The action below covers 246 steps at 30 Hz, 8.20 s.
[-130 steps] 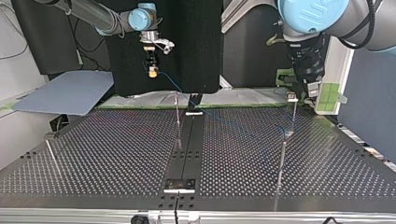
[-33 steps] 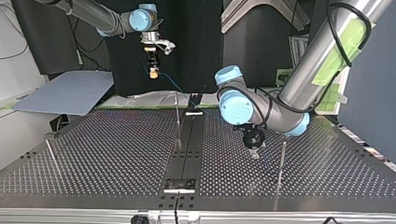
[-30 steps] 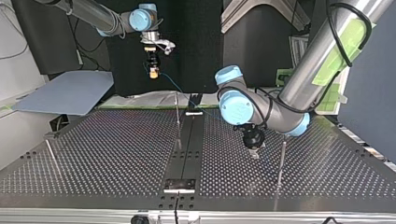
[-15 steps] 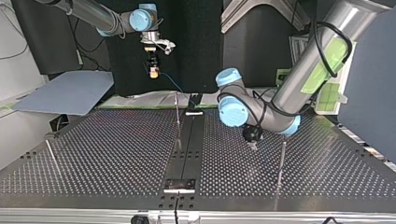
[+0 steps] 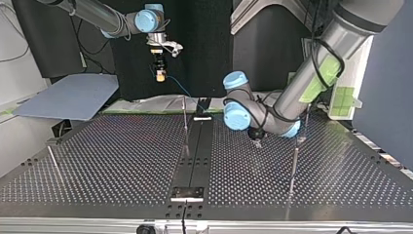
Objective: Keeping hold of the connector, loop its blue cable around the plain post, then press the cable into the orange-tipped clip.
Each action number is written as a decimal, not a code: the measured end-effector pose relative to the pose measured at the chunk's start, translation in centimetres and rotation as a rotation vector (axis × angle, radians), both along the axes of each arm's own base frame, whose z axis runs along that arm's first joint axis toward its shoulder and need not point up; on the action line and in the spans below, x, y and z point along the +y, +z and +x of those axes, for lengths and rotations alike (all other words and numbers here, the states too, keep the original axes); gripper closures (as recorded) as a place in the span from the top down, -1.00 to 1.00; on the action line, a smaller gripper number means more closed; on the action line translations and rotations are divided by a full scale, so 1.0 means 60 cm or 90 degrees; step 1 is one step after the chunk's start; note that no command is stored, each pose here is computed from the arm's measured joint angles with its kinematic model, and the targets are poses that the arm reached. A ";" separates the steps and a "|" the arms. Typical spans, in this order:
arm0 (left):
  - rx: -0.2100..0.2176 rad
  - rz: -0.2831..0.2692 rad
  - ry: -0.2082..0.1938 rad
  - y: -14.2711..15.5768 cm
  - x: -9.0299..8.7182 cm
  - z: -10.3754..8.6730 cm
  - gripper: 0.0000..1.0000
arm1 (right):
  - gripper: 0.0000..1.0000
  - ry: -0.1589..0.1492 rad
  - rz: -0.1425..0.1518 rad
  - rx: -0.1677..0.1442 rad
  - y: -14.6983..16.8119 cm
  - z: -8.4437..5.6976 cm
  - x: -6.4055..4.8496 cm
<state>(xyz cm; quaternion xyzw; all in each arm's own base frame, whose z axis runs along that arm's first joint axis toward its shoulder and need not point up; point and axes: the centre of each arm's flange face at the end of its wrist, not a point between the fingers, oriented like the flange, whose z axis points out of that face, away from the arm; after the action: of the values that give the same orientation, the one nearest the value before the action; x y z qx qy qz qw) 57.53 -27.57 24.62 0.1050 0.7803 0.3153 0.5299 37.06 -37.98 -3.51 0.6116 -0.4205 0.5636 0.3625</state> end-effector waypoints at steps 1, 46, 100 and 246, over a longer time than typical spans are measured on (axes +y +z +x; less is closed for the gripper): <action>0.004 0.000 0.001 -0.008 0.000 0.001 1.00 | -1.00 0.000 0.000 0.000 0.000 0.000 0.000; 0.073 -0.051 -0.113 -0.206 -0.114 -0.040 1.00 | -1.00 0.005 -0.001 -0.001 0.000 0.006 0.005; 0.147 -0.235 -0.285 -0.394 -0.280 -0.158 1.00 | -1.00 0.018 -0.004 0.000 0.001 0.018 0.016; 0.100 -0.283 -0.432 -0.348 -0.349 -0.238 -0.97 | -1.00 0.056 -0.004 0.037 0.002 0.049 0.034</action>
<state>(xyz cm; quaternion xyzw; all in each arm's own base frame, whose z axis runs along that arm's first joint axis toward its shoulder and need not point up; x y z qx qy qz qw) 43.23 -48.48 3.75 0.2633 0.7886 -0.0625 0.5522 40.01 -35.93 -3.40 0.6446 -0.3808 0.5620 0.3516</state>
